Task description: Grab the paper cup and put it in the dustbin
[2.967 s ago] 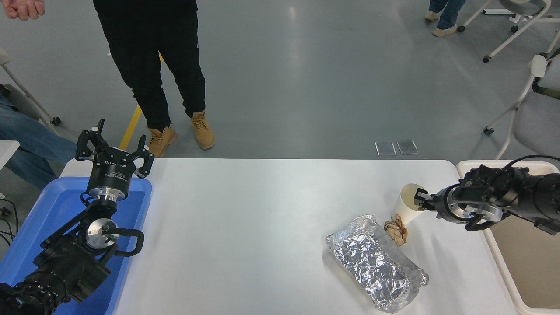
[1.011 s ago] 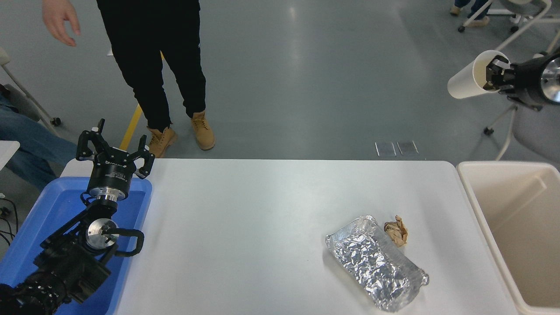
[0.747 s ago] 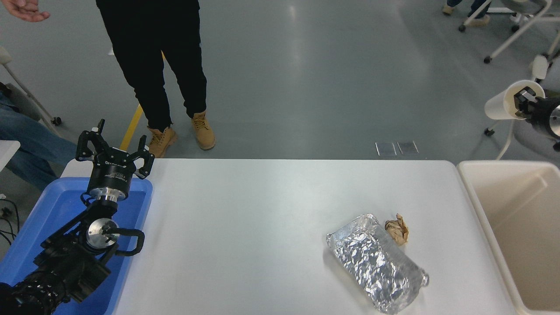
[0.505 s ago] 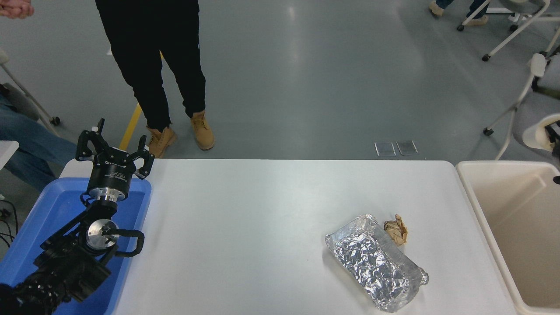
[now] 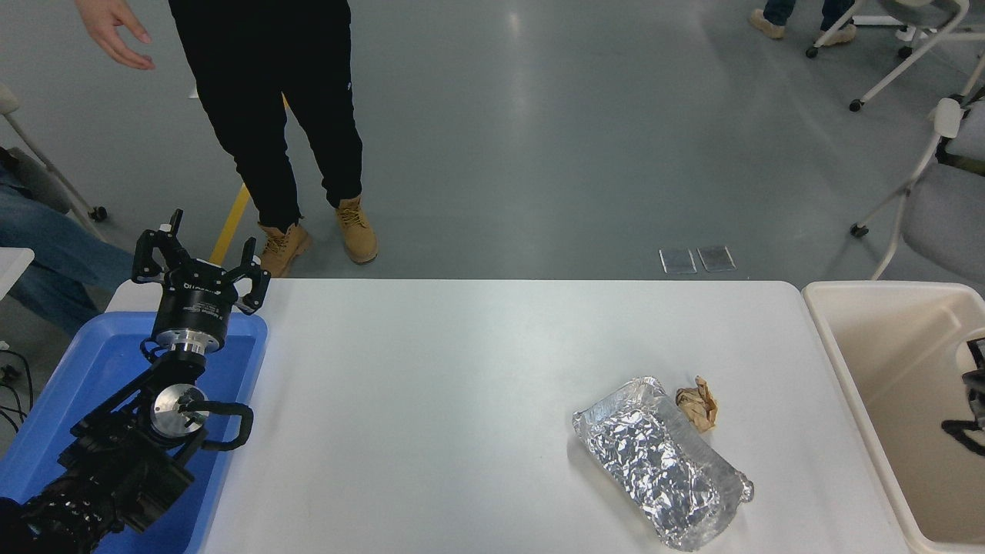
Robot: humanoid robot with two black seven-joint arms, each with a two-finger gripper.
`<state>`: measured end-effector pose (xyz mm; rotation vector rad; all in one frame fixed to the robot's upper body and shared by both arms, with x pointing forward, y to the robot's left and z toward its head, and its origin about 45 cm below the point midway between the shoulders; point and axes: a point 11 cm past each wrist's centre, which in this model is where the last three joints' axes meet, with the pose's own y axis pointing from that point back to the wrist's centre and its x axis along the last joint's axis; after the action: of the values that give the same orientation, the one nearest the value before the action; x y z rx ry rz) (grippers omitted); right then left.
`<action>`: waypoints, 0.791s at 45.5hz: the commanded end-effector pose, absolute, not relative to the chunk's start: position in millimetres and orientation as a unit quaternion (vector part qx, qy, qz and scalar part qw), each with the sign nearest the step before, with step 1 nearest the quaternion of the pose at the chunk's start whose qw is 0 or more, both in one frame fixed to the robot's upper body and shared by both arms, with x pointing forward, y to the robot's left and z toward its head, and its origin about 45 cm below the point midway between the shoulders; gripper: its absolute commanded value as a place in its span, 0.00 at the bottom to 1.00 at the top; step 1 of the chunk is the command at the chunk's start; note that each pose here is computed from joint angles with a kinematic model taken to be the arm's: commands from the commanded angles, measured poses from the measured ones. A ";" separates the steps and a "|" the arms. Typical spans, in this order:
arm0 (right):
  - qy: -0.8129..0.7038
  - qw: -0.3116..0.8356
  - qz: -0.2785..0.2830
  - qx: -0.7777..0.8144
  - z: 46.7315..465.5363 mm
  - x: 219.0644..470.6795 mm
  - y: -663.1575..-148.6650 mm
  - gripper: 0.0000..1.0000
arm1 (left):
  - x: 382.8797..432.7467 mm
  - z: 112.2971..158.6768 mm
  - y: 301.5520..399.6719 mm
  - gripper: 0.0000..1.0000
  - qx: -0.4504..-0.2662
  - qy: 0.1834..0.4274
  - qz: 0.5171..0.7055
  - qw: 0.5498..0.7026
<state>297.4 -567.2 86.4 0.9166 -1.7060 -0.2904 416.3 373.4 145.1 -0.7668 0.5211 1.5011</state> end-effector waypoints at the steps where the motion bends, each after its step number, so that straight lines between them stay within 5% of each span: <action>1: -0.720 0.564 -0.134 0.381 63.6 280.5 -561.2 0.00 | 416.4 145.3 373.2 0.99 -0.336 0.228 0.657 0.636; 2: -0.721 0.563 -0.135 0.381 63.6 280.5 -561.2 0.05 | 416.3 145.0 373.6 0.99 -0.335 0.228 0.657 0.635; 8: -0.723 0.561 -0.129 0.383 68.2 286.6 -561.0 0.96 | 416.4 145.3 373.2 0.99 -0.336 0.228 0.657 0.636; 9: -0.722 0.561 -0.128 0.384 68.6 287.4 -560.7 1.00 | 416.3 145.0 373.6 0.99 -0.335 0.228 0.657 0.635; 22: -0.714 0.561 -0.133 0.397 65.9 291.0 -553.4 1.00 | 416.5 145.4 373.4 0.99 -0.336 0.228 0.657 0.635; 36: -0.675 0.569 -0.030 0.468 145.0 387.1 -523.3 1.00 | 416.4 145.4 373.1 0.99 -0.336 0.228 0.656 0.636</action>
<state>328.9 -542.7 92.5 1.0013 -1.6800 -0.2428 416.4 373.3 145.3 -0.7678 0.5212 1.5006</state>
